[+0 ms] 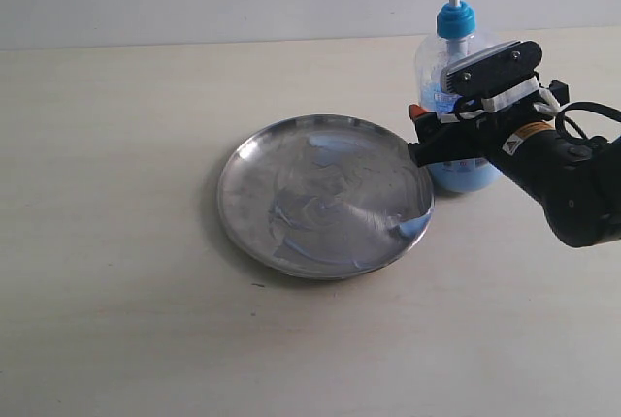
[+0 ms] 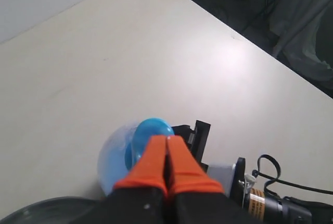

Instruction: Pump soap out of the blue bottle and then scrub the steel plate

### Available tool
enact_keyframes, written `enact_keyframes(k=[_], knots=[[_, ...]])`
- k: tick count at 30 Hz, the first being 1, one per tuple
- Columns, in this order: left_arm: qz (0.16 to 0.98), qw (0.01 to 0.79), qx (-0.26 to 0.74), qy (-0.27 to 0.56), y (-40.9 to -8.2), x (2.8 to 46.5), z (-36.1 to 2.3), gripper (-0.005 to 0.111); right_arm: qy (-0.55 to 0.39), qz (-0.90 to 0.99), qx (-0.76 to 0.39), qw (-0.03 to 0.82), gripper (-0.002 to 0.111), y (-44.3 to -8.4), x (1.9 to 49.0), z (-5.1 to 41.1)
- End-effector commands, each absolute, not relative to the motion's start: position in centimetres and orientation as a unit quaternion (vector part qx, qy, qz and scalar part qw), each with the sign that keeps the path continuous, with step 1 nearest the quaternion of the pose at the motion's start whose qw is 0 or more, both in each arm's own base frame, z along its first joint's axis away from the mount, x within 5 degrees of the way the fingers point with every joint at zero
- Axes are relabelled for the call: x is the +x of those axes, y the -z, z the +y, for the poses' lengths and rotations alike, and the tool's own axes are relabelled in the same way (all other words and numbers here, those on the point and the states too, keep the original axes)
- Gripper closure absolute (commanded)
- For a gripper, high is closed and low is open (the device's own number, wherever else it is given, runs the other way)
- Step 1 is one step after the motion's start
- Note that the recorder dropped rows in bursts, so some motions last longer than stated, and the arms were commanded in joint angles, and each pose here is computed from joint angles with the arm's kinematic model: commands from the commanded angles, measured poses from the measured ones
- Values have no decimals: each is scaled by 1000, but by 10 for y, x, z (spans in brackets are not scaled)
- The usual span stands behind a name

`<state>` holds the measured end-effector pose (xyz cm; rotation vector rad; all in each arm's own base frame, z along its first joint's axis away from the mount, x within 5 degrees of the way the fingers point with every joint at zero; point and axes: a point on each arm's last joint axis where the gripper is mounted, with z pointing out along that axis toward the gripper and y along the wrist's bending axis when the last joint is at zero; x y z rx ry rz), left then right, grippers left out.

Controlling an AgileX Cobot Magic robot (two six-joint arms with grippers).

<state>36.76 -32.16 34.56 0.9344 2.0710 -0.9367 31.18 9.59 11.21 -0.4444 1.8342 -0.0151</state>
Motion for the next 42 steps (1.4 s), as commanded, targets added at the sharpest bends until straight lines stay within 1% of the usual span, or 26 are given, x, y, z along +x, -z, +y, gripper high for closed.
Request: enact_keyframes(k=[1, 15, 20, 42], knots=[[791, 341, 347, 372, -342, 371, -327, 107, 6, 745, -192, 639, 108, -129, 317, 99], [778, 367, 354, 367, -332, 368, -348, 107, 6, 745, -192, 639, 108, -129, 317, 99], [780, 371, 359, 352, -326, 371, -349, 107, 6, 745, -192, 639, 108, -129, 317, 99], [781, 373, 365, 343, -325, 371, -348, 107, 6, 745, -192, 639, 108, -129, 317, 99]])
